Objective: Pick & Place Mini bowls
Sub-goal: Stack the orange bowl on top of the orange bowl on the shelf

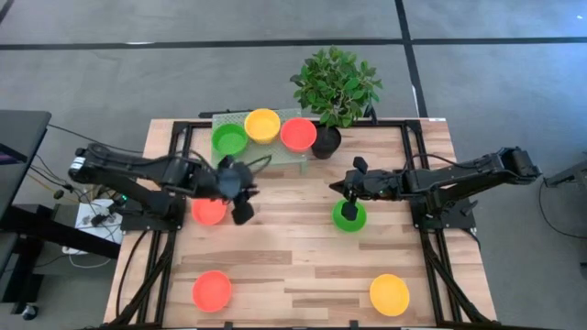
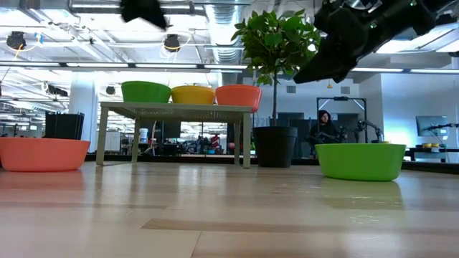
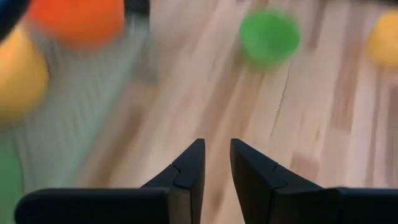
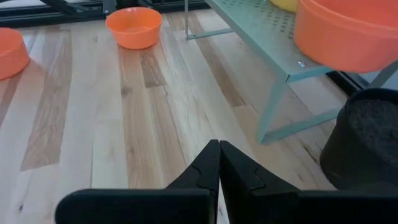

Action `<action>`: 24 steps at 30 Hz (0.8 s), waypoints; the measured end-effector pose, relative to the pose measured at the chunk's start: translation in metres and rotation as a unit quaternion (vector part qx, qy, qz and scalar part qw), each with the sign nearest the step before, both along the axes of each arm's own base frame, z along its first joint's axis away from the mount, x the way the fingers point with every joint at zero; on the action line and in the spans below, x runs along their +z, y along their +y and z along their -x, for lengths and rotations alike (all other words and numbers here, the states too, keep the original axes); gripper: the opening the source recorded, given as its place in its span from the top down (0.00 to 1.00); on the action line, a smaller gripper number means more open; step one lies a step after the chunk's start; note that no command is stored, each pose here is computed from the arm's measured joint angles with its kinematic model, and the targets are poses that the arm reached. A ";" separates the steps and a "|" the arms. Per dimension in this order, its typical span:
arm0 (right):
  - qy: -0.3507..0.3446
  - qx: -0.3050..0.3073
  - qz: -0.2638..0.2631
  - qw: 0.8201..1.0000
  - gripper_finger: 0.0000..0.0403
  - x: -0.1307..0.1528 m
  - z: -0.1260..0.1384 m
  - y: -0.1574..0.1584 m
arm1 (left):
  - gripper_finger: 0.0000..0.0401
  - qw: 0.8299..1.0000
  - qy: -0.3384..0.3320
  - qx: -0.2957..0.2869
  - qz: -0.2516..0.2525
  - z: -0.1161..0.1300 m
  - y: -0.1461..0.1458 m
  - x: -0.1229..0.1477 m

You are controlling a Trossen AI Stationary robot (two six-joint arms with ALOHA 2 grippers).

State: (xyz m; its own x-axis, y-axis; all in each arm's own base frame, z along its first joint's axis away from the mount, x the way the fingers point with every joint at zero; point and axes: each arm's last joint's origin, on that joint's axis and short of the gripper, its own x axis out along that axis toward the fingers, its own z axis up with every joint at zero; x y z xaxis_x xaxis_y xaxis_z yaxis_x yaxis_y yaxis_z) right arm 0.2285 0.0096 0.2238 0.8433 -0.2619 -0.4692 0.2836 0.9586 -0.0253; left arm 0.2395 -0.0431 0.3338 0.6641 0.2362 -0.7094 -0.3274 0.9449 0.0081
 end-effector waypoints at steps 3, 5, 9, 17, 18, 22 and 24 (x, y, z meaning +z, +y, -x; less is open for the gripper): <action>0.003 0.008 0.000 1.000 0.99 -0.001 0.000 0.004 | 0.81 0.996 0.072 0.026 0.050 0.013 -0.013 -0.023; 0.002 0.015 0.000 1.000 0.99 -0.002 -0.001 0.007 | 0.81 0.988 0.118 0.031 0.095 0.021 -0.023 -0.041; 0.009 0.026 0.001 1.000 0.99 -0.005 -0.003 0.012 | 0.81 0.967 0.200 0.022 0.156 0.038 -0.040 -0.077; 0.009 0.022 0.001 1.000 0.99 -0.012 -0.011 0.012 | 0.77 0.941 0.292 0.087 0.146 0.068 -0.040 -0.131; 0.007 0.021 0.001 1.000 0.99 -0.012 -0.012 0.012 | 0.76 0.941 0.295 0.092 0.136 0.070 -0.039 -0.135; -0.012 0.018 -0.001 1.000 0.99 -0.014 -0.019 0.011 | 0.72 0.943 0.298 0.103 0.103 0.075 -0.034 -0.146; -0.016 0.020 0.006 1.000 0.97 -0.016 -0.023 0.010 | 0.71 0.944 0.298 0.104 0.097 0.076 -0.033 -0.149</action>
State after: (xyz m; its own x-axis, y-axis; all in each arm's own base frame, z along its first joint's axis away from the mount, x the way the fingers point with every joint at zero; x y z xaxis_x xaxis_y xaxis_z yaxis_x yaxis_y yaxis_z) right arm 0.2511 0.0194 0.2083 0.8674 -0.2337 -0.4393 0.2464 0.9687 -0.0289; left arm 0.1632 -0.0763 0.1852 0.0876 0.1446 -0.9856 -0.4987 0.8629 0.0823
